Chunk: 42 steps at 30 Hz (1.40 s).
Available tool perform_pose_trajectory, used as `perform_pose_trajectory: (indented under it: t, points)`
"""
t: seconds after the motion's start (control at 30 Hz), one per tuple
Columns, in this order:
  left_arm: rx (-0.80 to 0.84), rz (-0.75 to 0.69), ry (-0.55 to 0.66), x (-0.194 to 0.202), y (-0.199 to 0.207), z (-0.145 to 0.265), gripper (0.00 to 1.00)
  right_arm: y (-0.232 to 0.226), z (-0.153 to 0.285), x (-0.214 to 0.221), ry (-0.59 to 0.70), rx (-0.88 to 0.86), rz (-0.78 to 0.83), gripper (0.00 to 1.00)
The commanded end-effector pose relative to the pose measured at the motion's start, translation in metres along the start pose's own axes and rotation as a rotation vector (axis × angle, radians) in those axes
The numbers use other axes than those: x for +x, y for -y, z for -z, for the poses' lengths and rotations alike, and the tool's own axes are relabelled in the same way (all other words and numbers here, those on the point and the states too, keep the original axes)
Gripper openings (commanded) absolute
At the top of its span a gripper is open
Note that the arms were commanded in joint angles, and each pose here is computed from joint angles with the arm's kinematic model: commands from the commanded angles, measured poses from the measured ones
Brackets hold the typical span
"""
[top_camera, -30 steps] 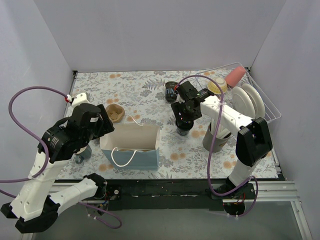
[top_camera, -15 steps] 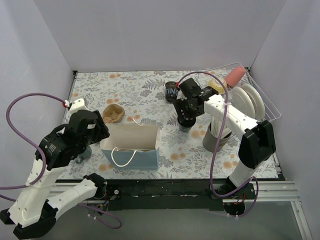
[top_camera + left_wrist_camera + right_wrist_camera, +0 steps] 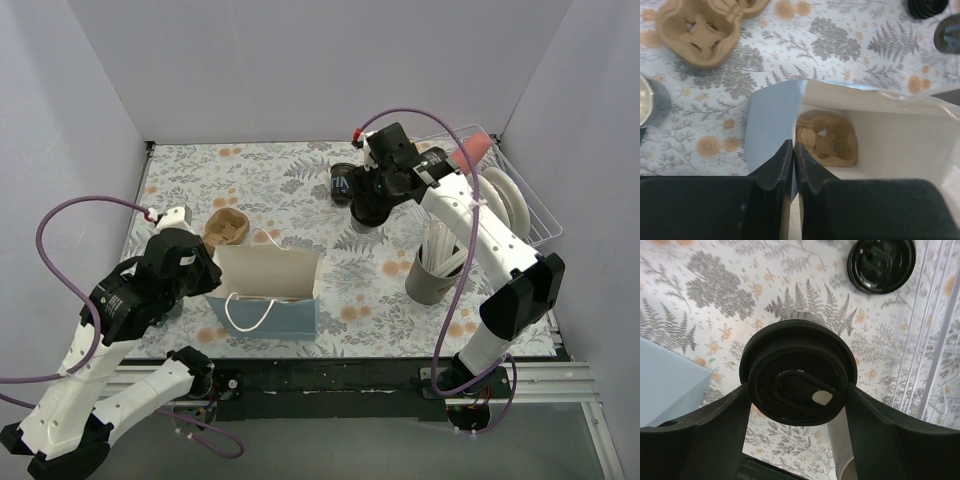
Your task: Pack the takeout coffee
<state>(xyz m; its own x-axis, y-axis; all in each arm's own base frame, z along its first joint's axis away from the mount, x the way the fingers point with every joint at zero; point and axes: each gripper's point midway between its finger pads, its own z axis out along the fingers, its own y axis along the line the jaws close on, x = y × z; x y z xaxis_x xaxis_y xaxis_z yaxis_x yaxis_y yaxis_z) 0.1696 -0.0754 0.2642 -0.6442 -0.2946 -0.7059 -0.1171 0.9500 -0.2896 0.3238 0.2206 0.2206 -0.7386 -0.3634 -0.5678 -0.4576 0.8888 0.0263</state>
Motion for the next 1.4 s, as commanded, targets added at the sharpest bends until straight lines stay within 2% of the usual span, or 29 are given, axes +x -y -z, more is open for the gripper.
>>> perform_pose_trajectory:
  t: [0.0, 0.03, 0.07, 0.1, 0.2, 0.43, 0.6, 0.7, 0.87, 1.03, 1.13, 1.17, 1.27, 1.3, 1.37]
  points:
    - [0.237, 0.010, -0.027, -0.002, 0.053, -0.005, 0.01, -0.012, 0.083, -0.052, 0.223, -0.100, 0.090, 0.58]
    - [0.266, 0.014, -0.039, 0.000, 0.060, -0.009, 0.00, -0.016, 0.108, -0.070, 0.299, -0.128, 0.119, 0.58]
    - [0.297, 0.021, -0.038, -0.002, 0.069, -0.010, 0.00, -0.023, 0.117, -0.074, 0.317, -0.167, 0.162, 0.58]
    - [0.356, 0.041, -0.015, -0.010, 0.083, -0.010, 0.00, -0.025, 0.130, -0.079, 0.351, -0.180, 0.170, 0.58]
    - [0.396, 0.071, 0.035, -0.029, 0.102, -0.015, 0.00, -0.036, 0.173, -0.095, 0.488, -0.252, 0.189, 0.56]
    - [0.364, 0.080, 0.025, -0.045, 0.127, -0.048, 0.00, -0.066, 0.265, -0.111, 0.783, -0.432, 0.289, 0.55]
    - [0.308, 0.089, 0.009, -0.048, 0.128, -0.060, 0.00, -0.085, 0.306, -0.111, 0.957, -0.559, 0.311, 0.55]
    - [0.297, 0.123, -0.003, -0.049, 0.130, -0.062, 0.00, -0.102, 0.312, -0.100, 0.950, -0.688, 0.297, 0.54]
    - [0.286, 0.238, -0.027, -0.050, 0.133, -0.059, 0.00, -0.140, 0.286, -0.065, 0.778, -0.869, 0.324, 0.54]
    - [0.279, 0.265, -0.062, -0.040, 0.128, -0.057, 0.00, -0.161, 0.261, -0.032, 0.617, -0.849, 0.399, 0.53]
    - [0.279, 0.241, -0.061, -0.038, 0.126, -0.056, 0.00, -0.155, 0.238, -0.021, 0.550, -0.741, 0.403, 0.52]
    - [0.275, 0.236, -0.056, -0.040, 0.125, -0.054, 0.12, -0.149, 0.228, -0.017, 0.522, -0.694, 0.389, 0.51]
    - [0.219, 0.180, -0.050, -0.040, 0.114, -0.054, 0.31, -0.139, 0.212, -0.012, 0.499, -0.609, 0.414, 0.50]
    - [0.213, 0.151, -0.040, -0.043, 0.112, -0.051, 0.41, -0.139, 0.205, -0.008, 0.482, -0.599, 0.422, 0.50]
    - [0.175, 0.111, -0.038, -0.043, 0.102, -0.049, 0.46, -0.138, 0.198, -0.003, 0.464, -0.583, 0.424, 0.50]
